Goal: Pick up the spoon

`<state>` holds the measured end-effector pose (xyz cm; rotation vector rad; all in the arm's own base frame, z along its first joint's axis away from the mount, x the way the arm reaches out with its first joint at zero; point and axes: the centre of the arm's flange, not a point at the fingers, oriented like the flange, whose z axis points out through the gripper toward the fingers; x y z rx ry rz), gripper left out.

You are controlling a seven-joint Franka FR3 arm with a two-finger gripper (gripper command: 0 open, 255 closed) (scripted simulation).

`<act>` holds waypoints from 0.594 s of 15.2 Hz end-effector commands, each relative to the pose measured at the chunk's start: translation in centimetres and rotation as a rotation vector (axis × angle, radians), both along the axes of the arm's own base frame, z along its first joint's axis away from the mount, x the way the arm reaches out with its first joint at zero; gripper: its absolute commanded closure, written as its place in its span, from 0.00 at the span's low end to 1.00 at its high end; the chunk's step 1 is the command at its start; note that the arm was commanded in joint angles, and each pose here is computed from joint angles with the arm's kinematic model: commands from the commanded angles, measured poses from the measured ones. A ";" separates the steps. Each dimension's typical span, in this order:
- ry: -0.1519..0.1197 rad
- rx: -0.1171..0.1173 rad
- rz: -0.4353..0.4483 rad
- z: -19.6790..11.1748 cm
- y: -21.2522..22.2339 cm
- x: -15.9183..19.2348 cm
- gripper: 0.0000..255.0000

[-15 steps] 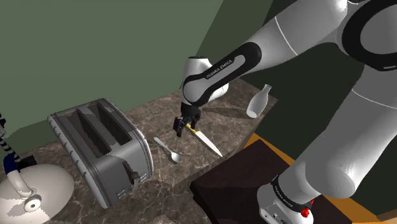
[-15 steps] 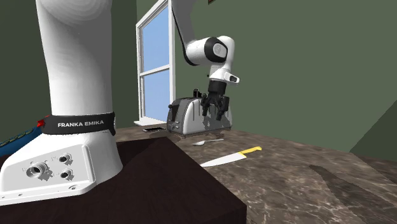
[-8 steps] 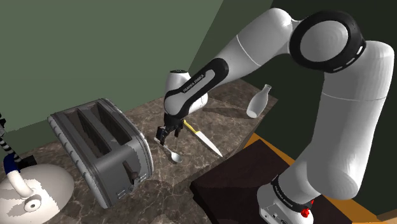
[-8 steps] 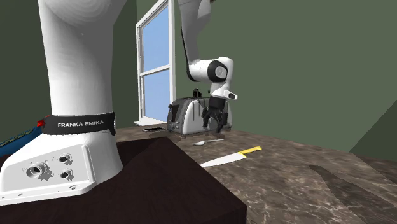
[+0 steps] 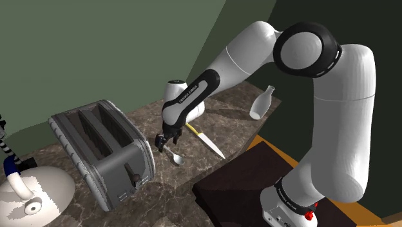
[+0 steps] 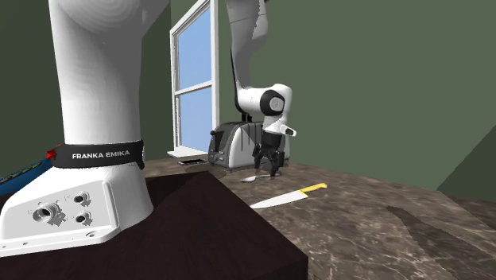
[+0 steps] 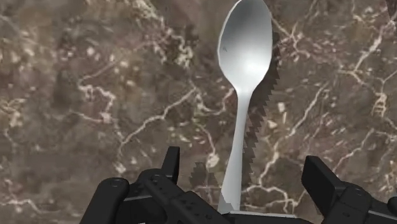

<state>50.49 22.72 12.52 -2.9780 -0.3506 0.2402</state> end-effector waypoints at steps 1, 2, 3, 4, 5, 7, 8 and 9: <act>0.000 0.000 0.000 -0.8 0.0 0.0 0.00; 0.000 0.000 0.000 -0.8 0.0 0.0 0.00; 0.000 0.000 0.000 -0.8 0.1 0.1 1.00; 0.000 0.000 0.000 -0.8 0.1 0.0 1.00; 0.000 0.000 0.000 -0.8 0.1 0.1 1.00; 0.000 0.000 0.000 -0.8 0.1 0.0 1.00; 0.000 0.000 0.000 -0.7 0.2 0.0 1.00; 0.000 0.000 0.000 -0.7 0.2 -0.1 1.00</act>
